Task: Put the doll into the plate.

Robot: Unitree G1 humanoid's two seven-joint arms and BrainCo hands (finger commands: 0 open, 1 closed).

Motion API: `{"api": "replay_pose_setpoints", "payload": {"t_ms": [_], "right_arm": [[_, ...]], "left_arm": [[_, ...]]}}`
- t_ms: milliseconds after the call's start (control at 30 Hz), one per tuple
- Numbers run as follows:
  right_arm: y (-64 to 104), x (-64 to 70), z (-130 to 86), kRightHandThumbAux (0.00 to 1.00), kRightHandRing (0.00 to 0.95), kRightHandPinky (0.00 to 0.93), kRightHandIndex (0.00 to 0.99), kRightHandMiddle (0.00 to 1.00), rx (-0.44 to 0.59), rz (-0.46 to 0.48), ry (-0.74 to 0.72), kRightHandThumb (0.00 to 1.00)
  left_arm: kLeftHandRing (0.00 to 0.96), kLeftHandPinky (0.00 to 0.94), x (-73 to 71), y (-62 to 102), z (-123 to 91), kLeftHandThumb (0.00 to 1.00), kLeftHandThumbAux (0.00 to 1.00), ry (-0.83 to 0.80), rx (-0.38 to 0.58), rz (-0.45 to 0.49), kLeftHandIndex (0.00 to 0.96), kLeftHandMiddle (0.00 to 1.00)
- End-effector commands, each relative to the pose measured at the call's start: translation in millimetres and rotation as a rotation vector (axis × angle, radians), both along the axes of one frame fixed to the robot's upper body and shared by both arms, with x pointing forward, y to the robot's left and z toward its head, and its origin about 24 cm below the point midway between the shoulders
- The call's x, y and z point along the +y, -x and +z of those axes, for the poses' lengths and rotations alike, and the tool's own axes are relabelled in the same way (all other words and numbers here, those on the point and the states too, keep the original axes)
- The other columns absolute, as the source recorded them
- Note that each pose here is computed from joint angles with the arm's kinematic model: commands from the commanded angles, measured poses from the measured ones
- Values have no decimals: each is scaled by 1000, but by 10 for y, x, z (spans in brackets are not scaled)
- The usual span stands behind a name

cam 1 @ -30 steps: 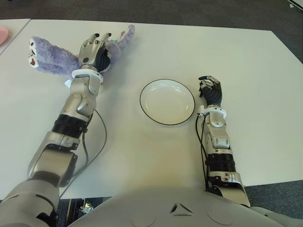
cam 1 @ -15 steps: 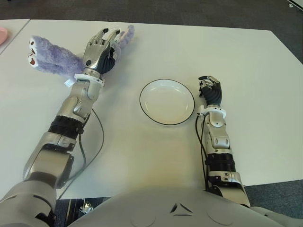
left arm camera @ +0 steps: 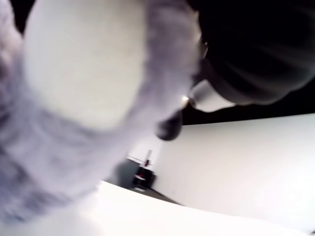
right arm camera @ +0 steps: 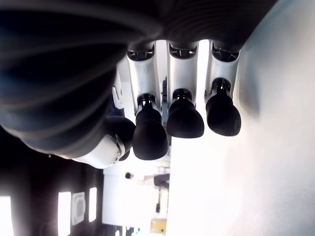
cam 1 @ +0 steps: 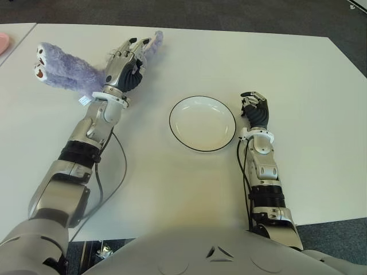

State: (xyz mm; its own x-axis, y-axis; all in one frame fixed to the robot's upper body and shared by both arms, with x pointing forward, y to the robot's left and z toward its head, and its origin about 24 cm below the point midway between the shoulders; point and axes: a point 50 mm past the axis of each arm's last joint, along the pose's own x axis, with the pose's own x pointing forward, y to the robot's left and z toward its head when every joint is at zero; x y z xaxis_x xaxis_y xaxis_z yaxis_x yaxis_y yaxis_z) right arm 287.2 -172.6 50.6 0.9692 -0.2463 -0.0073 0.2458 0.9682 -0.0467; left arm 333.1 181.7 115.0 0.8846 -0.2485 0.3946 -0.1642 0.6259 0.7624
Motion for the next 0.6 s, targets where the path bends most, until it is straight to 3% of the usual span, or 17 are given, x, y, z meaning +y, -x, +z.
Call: {"api": "replay_pose_setpoints", "payload": {"t_ms": [33,333,400,467,600], "right_arm": [[150,7,-330,711,797,724,443,790,133,-18,-25,713],[153,-4,-328,711,799,739,443,790,130,-18,-25,712],[156,-9,-328,711,800,742,443,791,128,-19,-27,713],[159,-19,-331,710,802,746,443,792,125,-21,-29,713],[164,-33,-338,710,804,748,443,792,125,-21,-25,714]], "left_arm": [[0,0,-79,6,-29,267,202,465,125,-224,0,0],[0,0,-100,2,-31,210,300,881,227,-481,0,0],[0,0,-111,-7,-30,196,309,998,255,-553,0,0],[0,0,-147,-23,-28,165,315,1214,301,-665,0,0],[0,0,-170,-29,-40,139,315,1386,339,-746,0,0]]}}
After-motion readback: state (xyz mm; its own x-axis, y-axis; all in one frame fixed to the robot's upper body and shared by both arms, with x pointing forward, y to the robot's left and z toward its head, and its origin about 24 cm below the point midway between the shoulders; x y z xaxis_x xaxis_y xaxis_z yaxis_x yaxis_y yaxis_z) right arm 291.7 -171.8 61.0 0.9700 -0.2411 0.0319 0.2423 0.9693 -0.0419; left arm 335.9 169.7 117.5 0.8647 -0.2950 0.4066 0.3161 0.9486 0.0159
